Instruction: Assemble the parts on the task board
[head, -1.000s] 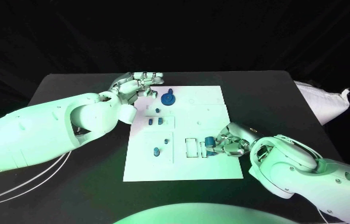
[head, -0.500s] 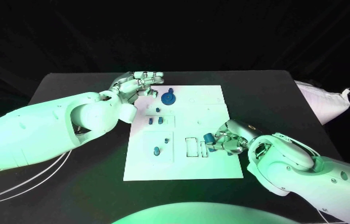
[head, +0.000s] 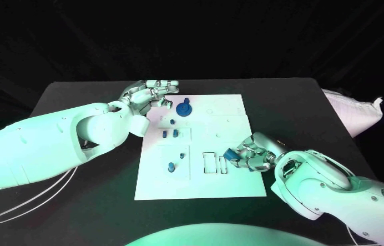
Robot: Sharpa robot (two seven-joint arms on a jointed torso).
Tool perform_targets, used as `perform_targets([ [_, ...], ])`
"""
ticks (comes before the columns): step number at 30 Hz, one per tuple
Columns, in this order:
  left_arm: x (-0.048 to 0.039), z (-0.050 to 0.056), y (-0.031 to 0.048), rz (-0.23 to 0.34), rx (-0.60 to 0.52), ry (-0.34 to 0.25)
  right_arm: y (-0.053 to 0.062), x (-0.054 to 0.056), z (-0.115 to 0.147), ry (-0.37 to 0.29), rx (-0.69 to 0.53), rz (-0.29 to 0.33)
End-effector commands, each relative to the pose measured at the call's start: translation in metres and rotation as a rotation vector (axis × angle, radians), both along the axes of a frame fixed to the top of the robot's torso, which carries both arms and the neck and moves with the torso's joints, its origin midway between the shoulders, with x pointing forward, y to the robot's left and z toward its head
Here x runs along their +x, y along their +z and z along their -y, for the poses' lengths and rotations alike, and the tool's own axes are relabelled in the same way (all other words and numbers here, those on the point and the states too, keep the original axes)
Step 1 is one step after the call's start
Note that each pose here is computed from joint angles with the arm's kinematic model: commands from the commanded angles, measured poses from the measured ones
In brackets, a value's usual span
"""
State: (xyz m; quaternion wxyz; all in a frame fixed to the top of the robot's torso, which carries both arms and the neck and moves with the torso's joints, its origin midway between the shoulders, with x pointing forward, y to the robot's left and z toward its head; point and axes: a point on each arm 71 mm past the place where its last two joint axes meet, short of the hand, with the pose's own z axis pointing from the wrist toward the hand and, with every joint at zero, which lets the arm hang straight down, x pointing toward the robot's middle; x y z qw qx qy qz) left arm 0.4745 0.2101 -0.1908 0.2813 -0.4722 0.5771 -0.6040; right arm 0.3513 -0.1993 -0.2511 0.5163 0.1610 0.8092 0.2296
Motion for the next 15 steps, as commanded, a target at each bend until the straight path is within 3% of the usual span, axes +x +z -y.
perform_targets([
  [1, -0.0010, 0.003, 0.0008, 0.004, -0.010, -0.022, -0.001, -0.003, -0.001, -0.062, 0.080, -0.044],
  [9, -0.0011, 0.003, 0.0006, 0.003, -0.011, -0.026, 0.009, -0.006, -0.007, -0.070, 0.132, -0.012],
  [15, -0.0011, 0.004, 0.0003, 0.002, -0.011, -0.029, 0.010, -0.007, -0.017, -0.034, 0.133, -0.037],
])
